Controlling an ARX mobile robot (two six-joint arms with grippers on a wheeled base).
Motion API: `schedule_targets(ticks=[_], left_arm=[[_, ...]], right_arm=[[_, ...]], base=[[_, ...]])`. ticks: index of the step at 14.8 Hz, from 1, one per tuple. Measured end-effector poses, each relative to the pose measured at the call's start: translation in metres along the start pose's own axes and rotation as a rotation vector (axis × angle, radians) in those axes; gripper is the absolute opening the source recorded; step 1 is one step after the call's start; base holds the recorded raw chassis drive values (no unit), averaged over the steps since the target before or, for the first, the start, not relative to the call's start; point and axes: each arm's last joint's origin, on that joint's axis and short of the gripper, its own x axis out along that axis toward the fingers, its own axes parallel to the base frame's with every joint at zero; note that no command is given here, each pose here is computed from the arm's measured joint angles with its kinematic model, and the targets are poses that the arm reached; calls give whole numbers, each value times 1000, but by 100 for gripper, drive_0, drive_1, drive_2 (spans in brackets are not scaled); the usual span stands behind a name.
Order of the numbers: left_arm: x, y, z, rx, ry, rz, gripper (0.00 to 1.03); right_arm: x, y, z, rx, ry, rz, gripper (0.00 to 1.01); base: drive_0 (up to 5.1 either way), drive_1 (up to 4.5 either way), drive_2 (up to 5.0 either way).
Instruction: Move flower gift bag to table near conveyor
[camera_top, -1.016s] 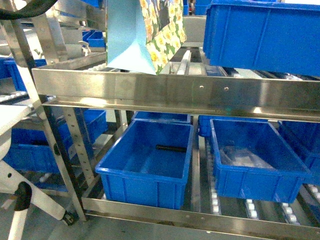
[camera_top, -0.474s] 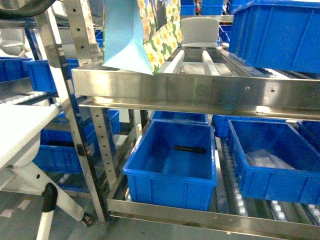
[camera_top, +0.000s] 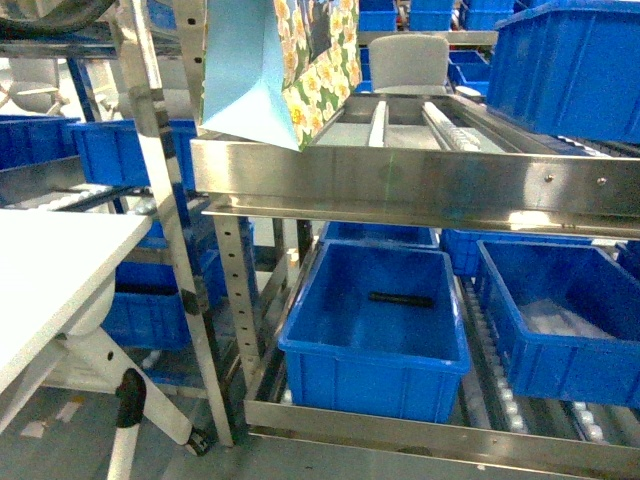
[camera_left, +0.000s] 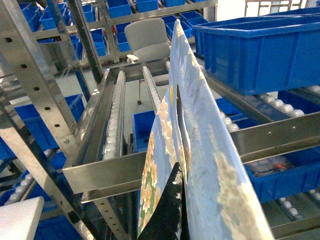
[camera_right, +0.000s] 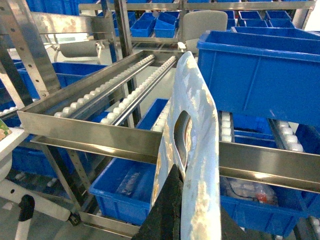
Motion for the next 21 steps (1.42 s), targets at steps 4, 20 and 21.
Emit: schedule_targets(ticks=[4,20,21], left_arm=[[0,0,0,0,1,0,2],[0,0,0,0,0,1,2],[0,0,0,0,1,0,2]], right_arm=[[0,0,0,0,1,0,2],[0,0,0,0,1,0,2],[0,0,0,0,0,0,2]], base=[[-299,132,132],[-493,234,234],[-505,240,240]])
